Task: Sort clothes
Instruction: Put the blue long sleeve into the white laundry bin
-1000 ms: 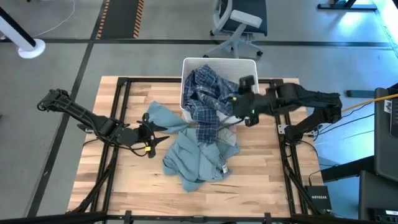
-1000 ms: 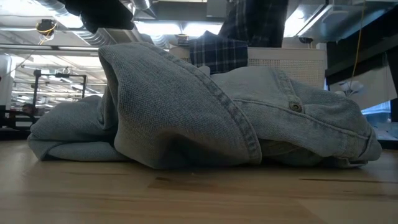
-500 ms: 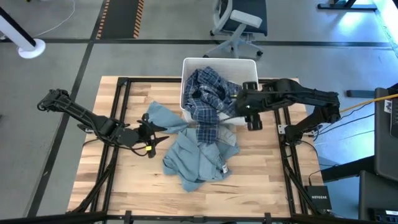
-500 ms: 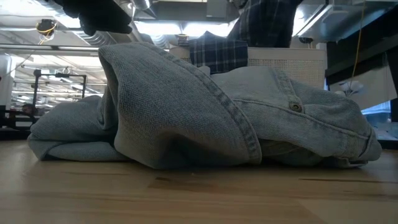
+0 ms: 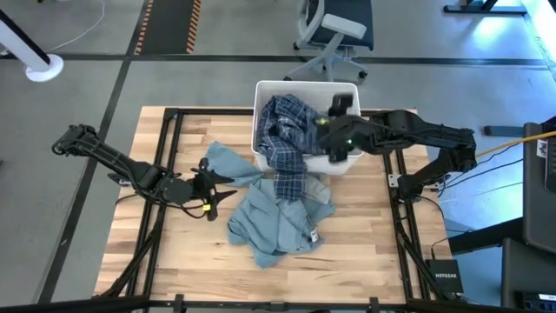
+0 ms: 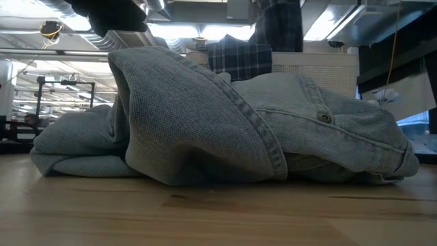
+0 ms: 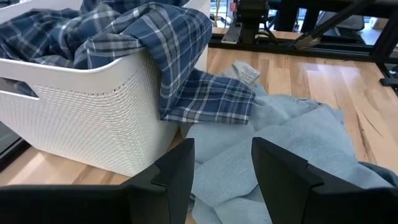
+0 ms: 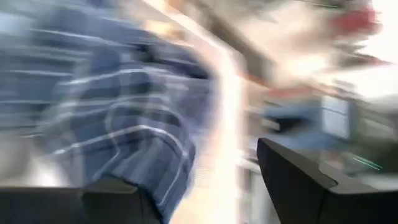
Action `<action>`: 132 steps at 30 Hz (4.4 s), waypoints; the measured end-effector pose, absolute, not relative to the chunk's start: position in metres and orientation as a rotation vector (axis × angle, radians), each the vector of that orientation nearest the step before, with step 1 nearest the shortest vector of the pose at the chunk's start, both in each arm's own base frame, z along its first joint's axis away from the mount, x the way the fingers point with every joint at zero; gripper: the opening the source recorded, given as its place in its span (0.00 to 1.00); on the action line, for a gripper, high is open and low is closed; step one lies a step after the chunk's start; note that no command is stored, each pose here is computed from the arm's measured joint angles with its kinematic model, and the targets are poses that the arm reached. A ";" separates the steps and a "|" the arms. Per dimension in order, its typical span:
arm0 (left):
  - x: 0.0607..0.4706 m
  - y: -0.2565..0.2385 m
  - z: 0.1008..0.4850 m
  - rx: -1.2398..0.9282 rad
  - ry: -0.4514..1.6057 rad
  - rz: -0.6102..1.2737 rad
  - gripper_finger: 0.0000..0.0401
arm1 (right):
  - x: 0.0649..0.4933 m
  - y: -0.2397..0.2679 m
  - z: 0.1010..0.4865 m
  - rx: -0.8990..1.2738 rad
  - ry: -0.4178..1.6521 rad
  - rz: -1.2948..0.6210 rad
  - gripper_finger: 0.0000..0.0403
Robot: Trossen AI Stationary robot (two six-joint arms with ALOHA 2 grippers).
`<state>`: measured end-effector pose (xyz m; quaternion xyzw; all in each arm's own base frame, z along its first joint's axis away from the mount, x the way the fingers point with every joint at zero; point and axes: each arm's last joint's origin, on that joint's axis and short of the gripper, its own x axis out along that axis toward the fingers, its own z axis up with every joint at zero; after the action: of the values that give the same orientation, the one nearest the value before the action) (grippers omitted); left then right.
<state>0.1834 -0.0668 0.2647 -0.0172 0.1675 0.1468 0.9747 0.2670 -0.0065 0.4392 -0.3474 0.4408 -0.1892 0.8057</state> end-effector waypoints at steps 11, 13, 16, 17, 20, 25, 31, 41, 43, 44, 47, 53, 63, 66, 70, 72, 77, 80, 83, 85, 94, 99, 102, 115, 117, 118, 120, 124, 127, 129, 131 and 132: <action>0.183 -0.067 0.264 -0.039 0.341 0.298 0.39 | 0.258 -0.043 0.428 -0.579 1.095 -0.339 0.58; 0.183 -0.067 0.264 -0.038 0.342 0.298 0.39 | 0.250 -0.043 0.419 -0.499 1.214 -0.275 0.58; 0.183 -0.067 0.264 -0.039 0.341 0.298 0.39 | 0.243 -0.039 0.412 -0.438 1.310 -0.284 0.58; 0.183 -0.067 0.264 -0.039 0.341 0.298 0.39 | 0.243 -0.036 0.411 -0.425 1.305 -0.290 0.58; 0.183 -0.067 0.264 -0.040 0.341 0.298 0.39 | 0.242 -0.026 0.411 -0.410 1.282 -0.256 0.58; 0.183 -0.067 0.264 -0.042 0.341 0.298 0.39 | 0.245 -0.006 0.411 -0.421 1.244 -0.146 0.58; 0.186 -0.068 0.263 -0.038 0.342 0.298 0.39 | 0.265 0.012 0.421 -0.469 1.008 -0.043 0.58; 0.219 -0.083 0.261 0.126 0.224 0.253 0.39 | 0.321 0.018 0.421 -0.657 0.669 -0.055 0.58; 0.224 -0.083 0.258 0.153 0.220 0.258 0.39 | 0.334 0.016 0.415 -0.699 0.657 -0.076 0.58; 0.226 -0.082 0.258 0.162 0.215 0.263 0.39 | 0.339 0.016 0.411 -0.716 0.661 -0.075 0.58; 0.229 -0.080 0.257 0.161 0.212 0.279 0.39 | 0.353 0.016 0.398 -0.740 0.695 -0.055 0.58; 0.229 -0.078 0.256 0.163 0.225 0.285 0.39 | 0.333 0.014 0.391 -0.722 0.930 0.004 0.58; 0.229 -0.078 0.256 0.161 0.224 0.285 0.39 | 0.289 0.053 0.391 -0.618 1.227 0.060 0.58; 0.229 -0.078 0.256 0.158 0.223 0.285 0.39 | 0.283 0.070 0.391 -0.629 1.230 0.058 0.58; 0.229 -0.078 0.256 0.157 0.223 0.285 0.39 | 0.277 0.092 0.391 -0.614 1.203 0.058 0.58; 0.229 -0.078 0.256 0.157 0.223 0.285 0.39 | 0.274 0.103 0.389 -0.597 1.184 0.057 0.58; 0.229 -0.078 0.256 0.157 0.223 0.285 0.39 | 0.274 0.129 0.368 -0.668 1.142 0.009 0.58; 0.229 -0.079 0.256 0.146 0.221 0.284 0.39 | 0.274 0.138 0.343 -0.729 1.142 -0.049 0.58; 0.229 -0.079 0.256 0.146 0.221 0.285 0.39 | 0.275 0.141 0.312 -0.791 1.116 -0.170 0.58; 0.229 -0.079 0.256 0.146 0.221 0.285 0.39 | 0.275 0.140 0.291 -0.815 1.097 -0.249 0.58; 0.229 -0.079 0.256 0.155 0.223 0.284 0.39 | 0.264 0.120 0.221 -0.839 0.977 -0.592 0.58; 0.229 -0.079 0.256 0.162 0.224 0.283 0.39 | 0.267 0.105 0.206 -0.817 0.954 -0.670 0.58; 0.229 -0.079 0.256 0.161 0.224 0.283 0.39 | 0.272 0.096 0.200 -0.810 0.980 -0.662 0.58; 0.229 -0.079 0.256 0.162 0.224 0.283 0.39 | 0.295 0.061 0.241 -0.676 0.853 -0.479 0.58; 0.229 -0.079 0.256 0.162 0.224 0.283 0.39 | 0.298 0.057 0.236 -0.661 0.839 -0.426 0.58; 0.229 -0.079 0.256 0.161 0.223 0.283 0.39 | 0.299 0.055 0.233 -0.655 0.828 -0.413 0.58; 0.229 -0.079 0.256 0.162 0.224 0.283 0.39 | 0.299 0.048 0.224 -0.646 0.813 -0.425 0.58; 0.229 -0.079 0.256 0.161 0.224 0.283 0.39 | 0.298 0.035 0.209 -0.622 0.802 -0.452 0.58; 0.229 -0.079 0.256 0.162 0.224 0.283 0.39 | 0.301 0.033 0.208 -0.613 0.753 -0.379 0.58; 0.229 -0.078 0.256 0.169 0.225 0.283 0.39 | 0.304 0.035 0.208 -0.628 0.723 -0.312 0.58; 0.229 -0.078 0.256 0.170 0.225 0.284 0.39 | 0.306 0.036 0.211 -0.637 0.686 -0.269 0.57; 0.229 -0.078 0.256 0.169 0.225 0.284 0.39 | 0.307 0.037 0.212 -0.648 0.677 -0.256 0.55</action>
<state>0.2288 -0.0779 0.2560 0.0842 0.1117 0.1413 0.9800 0.3072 0.0367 0.2118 -0.3114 0.3251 -0.1229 0.8844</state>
